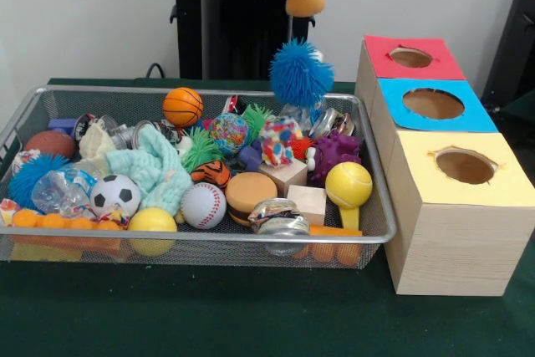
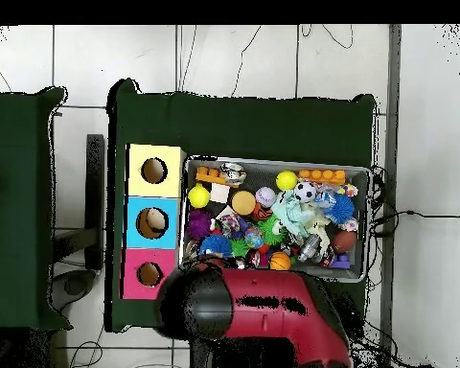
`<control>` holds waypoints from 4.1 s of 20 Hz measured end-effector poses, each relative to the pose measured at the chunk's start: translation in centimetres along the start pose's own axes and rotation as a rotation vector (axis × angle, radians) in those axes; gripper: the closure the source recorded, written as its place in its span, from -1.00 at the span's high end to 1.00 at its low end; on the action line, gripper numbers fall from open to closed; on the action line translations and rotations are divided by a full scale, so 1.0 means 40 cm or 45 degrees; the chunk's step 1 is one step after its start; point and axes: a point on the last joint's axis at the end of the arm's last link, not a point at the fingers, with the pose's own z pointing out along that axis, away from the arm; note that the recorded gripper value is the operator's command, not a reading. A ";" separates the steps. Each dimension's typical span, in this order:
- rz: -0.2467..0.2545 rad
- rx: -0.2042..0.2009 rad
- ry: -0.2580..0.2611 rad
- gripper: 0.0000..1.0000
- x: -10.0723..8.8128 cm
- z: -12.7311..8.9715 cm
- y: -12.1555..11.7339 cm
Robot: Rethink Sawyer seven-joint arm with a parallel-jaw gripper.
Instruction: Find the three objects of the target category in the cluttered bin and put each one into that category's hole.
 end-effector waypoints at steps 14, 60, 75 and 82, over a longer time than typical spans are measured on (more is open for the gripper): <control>-0.036 -0.033 0.041 -1.00 0.045 -0.085 0.175; 0.171 -0.057 -0.047 -1.00 0.049 0.167 0.179; 0.166 -0.042 -0.139 -1.00 0.033 0.252 0.187; 0.114 -0.041 -0.112 -1.00 0.052 0.300 0.246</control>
